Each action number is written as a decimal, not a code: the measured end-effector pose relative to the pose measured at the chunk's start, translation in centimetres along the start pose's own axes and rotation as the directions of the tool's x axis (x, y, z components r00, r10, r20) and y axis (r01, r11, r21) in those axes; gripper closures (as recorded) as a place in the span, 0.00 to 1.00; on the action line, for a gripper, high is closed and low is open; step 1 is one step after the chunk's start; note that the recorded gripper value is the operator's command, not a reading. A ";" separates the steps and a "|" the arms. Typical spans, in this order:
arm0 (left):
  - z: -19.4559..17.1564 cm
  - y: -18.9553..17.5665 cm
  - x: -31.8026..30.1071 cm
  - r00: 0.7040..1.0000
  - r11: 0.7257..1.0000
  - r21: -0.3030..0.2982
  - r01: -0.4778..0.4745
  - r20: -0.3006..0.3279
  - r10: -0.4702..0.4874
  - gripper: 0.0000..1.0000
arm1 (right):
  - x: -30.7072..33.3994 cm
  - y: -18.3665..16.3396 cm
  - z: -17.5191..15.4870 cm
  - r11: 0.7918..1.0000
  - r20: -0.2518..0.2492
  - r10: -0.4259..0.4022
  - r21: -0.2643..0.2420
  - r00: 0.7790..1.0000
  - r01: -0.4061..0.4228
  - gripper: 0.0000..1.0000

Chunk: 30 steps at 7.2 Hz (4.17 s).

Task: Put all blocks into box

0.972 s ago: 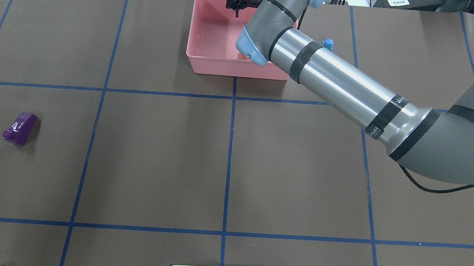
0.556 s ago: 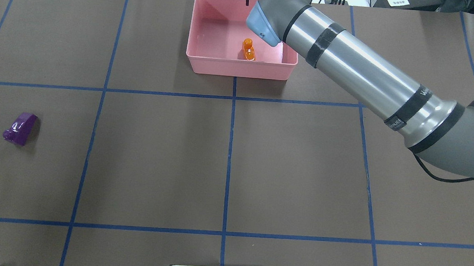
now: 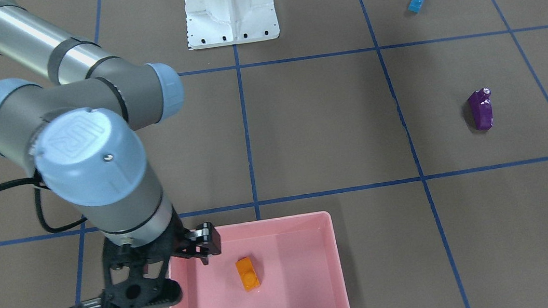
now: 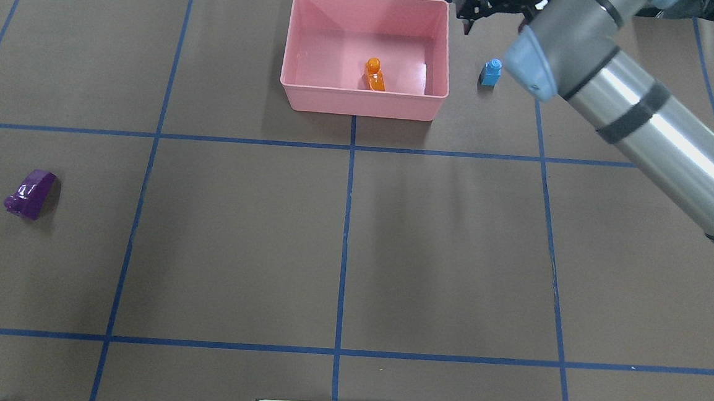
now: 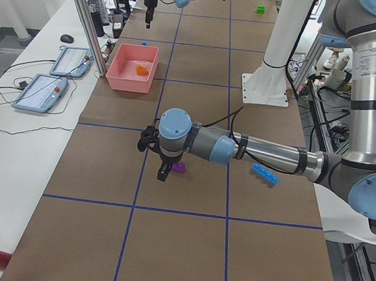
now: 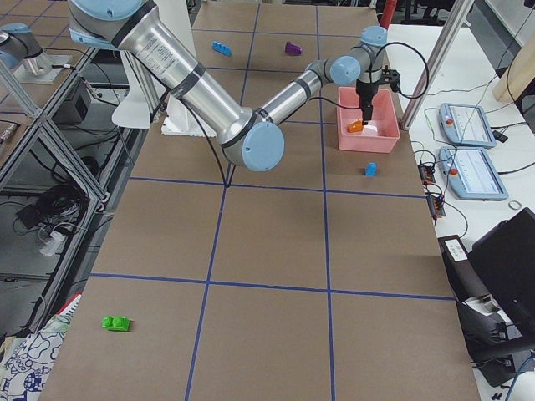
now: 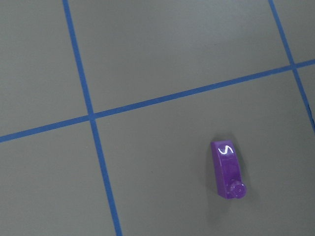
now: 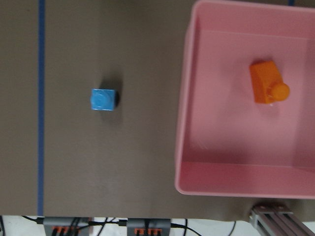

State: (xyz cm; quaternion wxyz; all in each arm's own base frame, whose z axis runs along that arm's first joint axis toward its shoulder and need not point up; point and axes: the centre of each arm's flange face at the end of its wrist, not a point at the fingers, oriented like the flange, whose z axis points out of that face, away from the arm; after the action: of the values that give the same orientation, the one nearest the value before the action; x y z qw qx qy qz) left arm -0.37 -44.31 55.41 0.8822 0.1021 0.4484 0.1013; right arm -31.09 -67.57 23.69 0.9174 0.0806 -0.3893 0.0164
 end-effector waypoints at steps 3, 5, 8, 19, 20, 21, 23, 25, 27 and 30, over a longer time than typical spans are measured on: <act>5.9 -0.6 4.4 0.998 0.995 -0.089 0.055 -0.001 -0.055 0.00 | 13.3 8.6 -3.1 0.994 -0.052 -0.105 -0.046 0.993 0.102 0.00; 10.1 -1.5 6.5 0.997 0.989 -0.132 0.068 0.057 -0.061 0.00 | 21.1 13.4 -5.4 0.987 -0.053 -0.140 -0.089 0.989 0.135 0.00; 15.6 -2.0 7.9 0.996 0.983 -0.168 0.067 0.078 -0.054 0.01 | 28.8 19.7 -6.3 0.981 -0.043 -0.143 -0.136 0.989 0.136 0.01; 14.1 -5.8 18.5 0.993 0.994 -0.084 0.071 0.096 -0.063 1.00 | 29.5 19.7 -5.6 0.981 -0.045 -0.138 -0.141 0.989 0.131 0.00; 12.2 -8.7 21.7 0.989 0.990 -0.051 0.128 0.086 -0.123 1.00 | 29.7 18.9 -4.8 0.982 -0.040 -0.144 -0.132 0.989 0.137 0.00; 10.5 -12.1 25.4 0.980 0.982 -0.020 0.188 0.072 -0.187 1.00 | 29.7 17.6 -3.8 0.982 -0.025 -0.147 -0.127 0.989 0.143 0.00; 8.3 -19.8 33.1 0.954 0.954 0.022 0.298 0.036 -0.299 1.00 | 28.9 14.4 -2.4 0.981 0.006 -0.148 -0.127 0.989 0.148 0.00; 8.2 -29.5 40.4 0.919 0.919 0.034 0.393 0.016 -0.394 1.00 | 27.4 10.0 -0.8 0.980 0.018 -0.142 -0.139 0.990 0.143 0.00; 9.6 -37.0 45.4 0.894 0.895 0.021 0.446 0.039 -0.446 1.00 | 26.1 6.0 1.0 0.979 0.019 -0.142 -0.148 0.990 0.144 0.00; 14.6 -42.5 50.0 0.876 0.876 0.056 0.479 0.026 -0.481 0.32 | 26.4 3.2 4.5 0.977 0.042 -0.165 -0.131 0.985 0.169 0.00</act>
State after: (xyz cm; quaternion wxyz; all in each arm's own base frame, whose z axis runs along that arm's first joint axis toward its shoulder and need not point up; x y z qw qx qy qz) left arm 44.05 -72.87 13.78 0.8857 0.0109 0.4445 -0.1335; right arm -16.20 -66.01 46.10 0.9127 0.0515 -0.3957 -0.0879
